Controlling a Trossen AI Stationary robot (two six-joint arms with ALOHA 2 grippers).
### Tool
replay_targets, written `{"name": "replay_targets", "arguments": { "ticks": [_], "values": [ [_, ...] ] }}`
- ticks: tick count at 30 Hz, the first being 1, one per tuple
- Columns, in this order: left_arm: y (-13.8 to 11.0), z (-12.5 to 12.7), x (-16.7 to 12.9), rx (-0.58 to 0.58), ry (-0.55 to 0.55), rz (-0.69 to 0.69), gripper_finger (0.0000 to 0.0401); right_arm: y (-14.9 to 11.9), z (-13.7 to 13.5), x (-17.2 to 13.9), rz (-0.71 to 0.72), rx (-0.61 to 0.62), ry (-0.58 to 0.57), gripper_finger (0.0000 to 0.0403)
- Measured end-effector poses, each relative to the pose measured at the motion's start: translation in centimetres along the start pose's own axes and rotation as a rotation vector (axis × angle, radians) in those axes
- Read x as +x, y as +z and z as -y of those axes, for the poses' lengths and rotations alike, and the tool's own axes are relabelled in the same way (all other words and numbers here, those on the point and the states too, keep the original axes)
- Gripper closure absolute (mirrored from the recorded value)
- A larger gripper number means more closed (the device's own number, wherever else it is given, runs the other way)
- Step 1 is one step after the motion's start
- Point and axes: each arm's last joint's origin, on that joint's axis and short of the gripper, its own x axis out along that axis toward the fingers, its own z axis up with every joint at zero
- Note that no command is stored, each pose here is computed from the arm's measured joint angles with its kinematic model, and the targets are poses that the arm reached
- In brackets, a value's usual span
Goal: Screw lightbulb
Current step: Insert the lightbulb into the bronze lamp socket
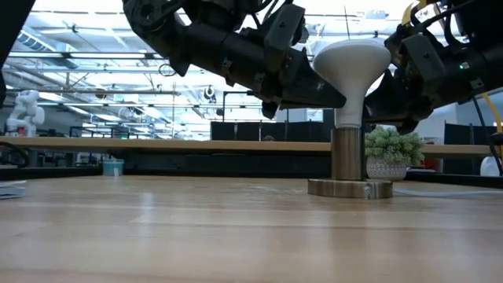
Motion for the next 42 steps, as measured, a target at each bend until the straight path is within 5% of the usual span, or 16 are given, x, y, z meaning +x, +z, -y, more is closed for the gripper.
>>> {"name": "replay_targets", "arguments": {
  "ticks": [22,27,42],
  "values": [
    [-0.3,-1.3,0.0,0.016,0.029,-0.038,0.0401,-0.6,-1.0,-1.0,-0.023,0.074,0.045,0.0403],
    [-0.4,-2.4,-0.1,0.012,0.117,-0.057,0.0401,-0.8,-1.8,-1.4,-0.06,0.079,0.14,0.0403],
    [-0.8,-2.0,-0.1,0.017,0.084,-0.098,0.0401,-1.3,-1.3,-1.8,-0.015,0.018,-0.029,0.0403]
  ]
}}
